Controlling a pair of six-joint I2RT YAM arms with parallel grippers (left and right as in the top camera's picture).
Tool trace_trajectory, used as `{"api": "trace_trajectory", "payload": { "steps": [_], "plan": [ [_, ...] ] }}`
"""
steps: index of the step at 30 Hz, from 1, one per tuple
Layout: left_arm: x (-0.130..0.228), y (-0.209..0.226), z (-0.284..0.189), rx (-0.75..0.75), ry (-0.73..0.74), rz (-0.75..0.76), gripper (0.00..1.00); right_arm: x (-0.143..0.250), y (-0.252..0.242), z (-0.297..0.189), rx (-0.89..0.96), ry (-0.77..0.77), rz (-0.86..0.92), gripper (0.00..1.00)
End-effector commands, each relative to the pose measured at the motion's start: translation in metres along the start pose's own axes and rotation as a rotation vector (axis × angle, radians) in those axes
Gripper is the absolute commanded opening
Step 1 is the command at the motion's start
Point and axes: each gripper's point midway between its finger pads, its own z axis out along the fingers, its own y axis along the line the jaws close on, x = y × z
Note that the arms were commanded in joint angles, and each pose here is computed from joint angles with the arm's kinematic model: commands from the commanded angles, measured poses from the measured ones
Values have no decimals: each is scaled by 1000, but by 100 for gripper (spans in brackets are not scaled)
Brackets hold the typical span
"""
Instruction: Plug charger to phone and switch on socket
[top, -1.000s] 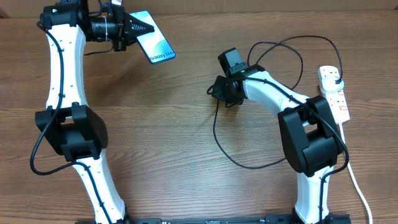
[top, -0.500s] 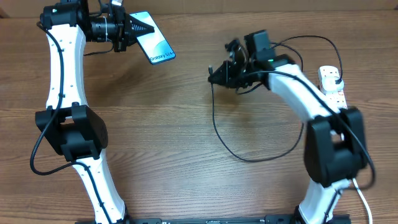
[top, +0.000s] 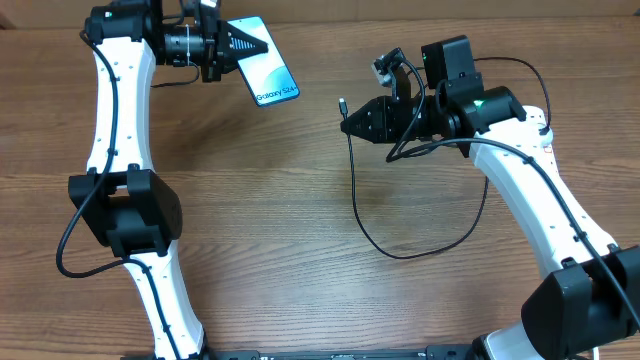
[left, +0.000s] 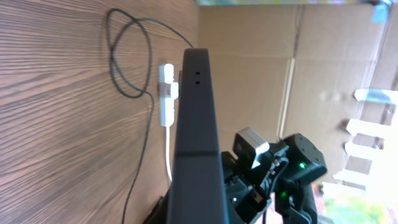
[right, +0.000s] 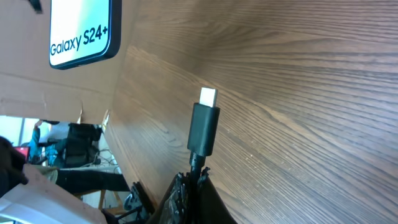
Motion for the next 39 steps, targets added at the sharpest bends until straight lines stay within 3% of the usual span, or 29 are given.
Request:
{"api": "trace_trajectory", "payload": {
  "steps": [1,13,22,34,39],
  "plan": [
    [8,-26,-2,104,33,80,4,4,34,-1,-87,6,-82,4],
    [13,-34,2,147,60,96,4,11,81,13,-242,31,-194,4],
    [20,-48,3,223,97,89,4,-2,91,11,-282,-4,-166,4],
    [20,-47,5,209,100,48,4,-5,92,11,-283,-16,-158,4],
    [14,-35,8,135,73,0,5,-5,91,11,-275,-18,-173,4]
  ]
}}
